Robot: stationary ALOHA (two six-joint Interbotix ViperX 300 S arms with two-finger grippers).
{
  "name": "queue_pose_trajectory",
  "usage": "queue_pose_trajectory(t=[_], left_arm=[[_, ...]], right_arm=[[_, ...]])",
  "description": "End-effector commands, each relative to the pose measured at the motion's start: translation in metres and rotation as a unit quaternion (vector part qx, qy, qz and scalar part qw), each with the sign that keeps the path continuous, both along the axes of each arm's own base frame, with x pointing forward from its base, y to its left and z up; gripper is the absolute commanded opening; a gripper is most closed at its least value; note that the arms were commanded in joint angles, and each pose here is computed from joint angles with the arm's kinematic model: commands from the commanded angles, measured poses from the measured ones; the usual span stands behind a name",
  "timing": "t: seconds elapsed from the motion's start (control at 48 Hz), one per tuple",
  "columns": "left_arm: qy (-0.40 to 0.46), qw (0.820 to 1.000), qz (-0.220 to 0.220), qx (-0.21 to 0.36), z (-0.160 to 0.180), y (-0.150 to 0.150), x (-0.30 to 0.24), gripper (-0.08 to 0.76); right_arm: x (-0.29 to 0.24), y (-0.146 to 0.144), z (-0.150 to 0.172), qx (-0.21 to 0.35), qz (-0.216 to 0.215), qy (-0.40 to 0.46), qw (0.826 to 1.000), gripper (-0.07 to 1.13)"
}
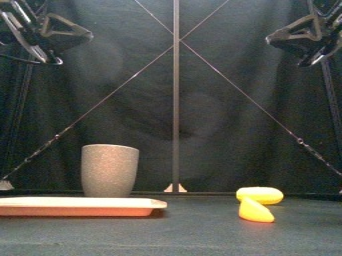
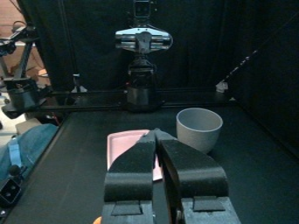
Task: Pick the corn then place it in the grey bowl
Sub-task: Pick the corn
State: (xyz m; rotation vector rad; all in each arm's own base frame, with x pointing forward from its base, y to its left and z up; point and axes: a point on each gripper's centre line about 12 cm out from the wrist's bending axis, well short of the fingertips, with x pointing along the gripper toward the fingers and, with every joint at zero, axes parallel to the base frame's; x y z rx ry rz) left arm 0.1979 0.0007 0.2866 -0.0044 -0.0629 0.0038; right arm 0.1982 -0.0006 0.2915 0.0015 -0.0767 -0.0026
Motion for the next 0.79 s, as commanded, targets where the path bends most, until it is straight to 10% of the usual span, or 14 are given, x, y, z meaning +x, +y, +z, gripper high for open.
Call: queue_pose_trajectory(t=[0.021, 0.5, 0.792], left_arm=[[-0.005, 1.0, 0.013, 0.002, 0.003, 0.005, 0.0, -0.022], [-0.012, 1.0, 0.014, 0.003, 0.006, 0.006, 0.0, -0.033], [-0.014, 1.0, 0.014, 0.003, 0.007, 0.006, 0.0, -0.033]], right_arm=[[0.004, -0.002, -0.011, 0.005, -0.006, 0.024, 1.0, 0.1], [0.012, -0.059, -0.072, 0.138, -0.15, 0.255, 0.945, 0.08], [0.027, -0.08, -0.082, 0.156, -0.183, 0.286, 0.927, 0.45]])
